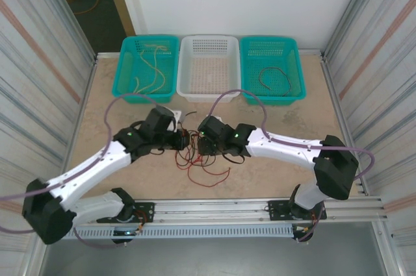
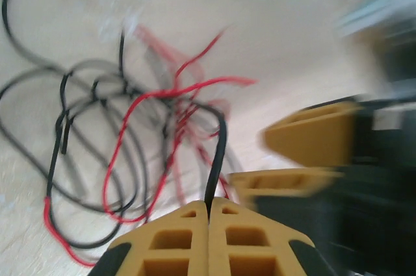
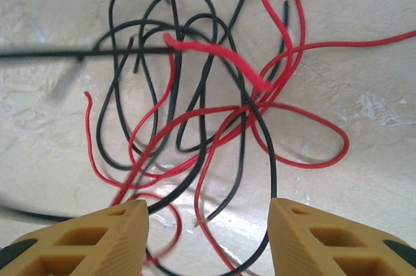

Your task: Untangle the cables

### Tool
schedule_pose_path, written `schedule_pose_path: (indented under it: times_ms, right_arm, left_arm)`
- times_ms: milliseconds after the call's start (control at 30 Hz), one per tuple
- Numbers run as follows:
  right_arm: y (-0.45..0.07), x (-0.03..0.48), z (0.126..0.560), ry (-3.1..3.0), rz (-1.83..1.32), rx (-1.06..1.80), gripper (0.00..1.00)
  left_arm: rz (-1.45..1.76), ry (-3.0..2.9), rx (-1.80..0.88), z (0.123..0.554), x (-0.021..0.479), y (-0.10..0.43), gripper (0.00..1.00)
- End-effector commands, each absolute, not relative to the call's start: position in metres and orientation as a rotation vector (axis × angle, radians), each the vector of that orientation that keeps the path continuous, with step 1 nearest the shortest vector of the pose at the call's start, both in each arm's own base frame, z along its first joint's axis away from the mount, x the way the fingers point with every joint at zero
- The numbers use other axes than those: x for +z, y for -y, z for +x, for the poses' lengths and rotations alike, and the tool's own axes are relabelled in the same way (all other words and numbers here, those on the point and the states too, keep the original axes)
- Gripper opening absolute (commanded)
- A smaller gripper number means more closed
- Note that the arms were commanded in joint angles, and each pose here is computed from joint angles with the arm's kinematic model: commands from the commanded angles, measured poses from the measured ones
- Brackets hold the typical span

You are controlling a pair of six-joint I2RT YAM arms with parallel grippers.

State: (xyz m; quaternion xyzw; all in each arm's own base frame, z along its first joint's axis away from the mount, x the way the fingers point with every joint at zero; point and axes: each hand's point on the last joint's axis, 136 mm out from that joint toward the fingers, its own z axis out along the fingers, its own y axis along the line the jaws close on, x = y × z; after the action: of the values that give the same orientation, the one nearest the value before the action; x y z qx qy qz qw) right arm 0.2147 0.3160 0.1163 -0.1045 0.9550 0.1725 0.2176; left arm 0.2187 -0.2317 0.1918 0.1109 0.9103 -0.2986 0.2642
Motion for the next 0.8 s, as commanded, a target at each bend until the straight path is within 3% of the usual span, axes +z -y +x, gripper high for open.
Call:
schedule_pose_path:
  times_ms: [0,367,467,567,767]
  right_arm:
    - [-0.302,0.119,0.219,-2.645,-0.226,0.460,0.52]
    - [-0.286,0.087,0.219,-2.707,-0.113,0.452,0.49]
    - [-0.277,0.081,0.220,-2.716,-0.065,0.451,0.36]
    - [-0.265,0.077,0.221,-2.720,-0.014,0.443,0.17]
    - [-0.241,0.066,0.222,-2.750,0.096,0.420,0.14]
  left_arm:
    - [0.433,-2.299,-0.898,0.205,0.262,0.235,0.00]
    - [0.622,-1.944,-1.115,0.172,0.396,0.242,0.00]
    - [0.631,-1.839,-1.161,0.164,0.431,0.239,0.00]
    - [0.620,-1.755,-1.174,0.158,0.458,0.233,0.00]
    - [0.514,-1.745,-1.059,0.172,0.477,0.210,0.00]
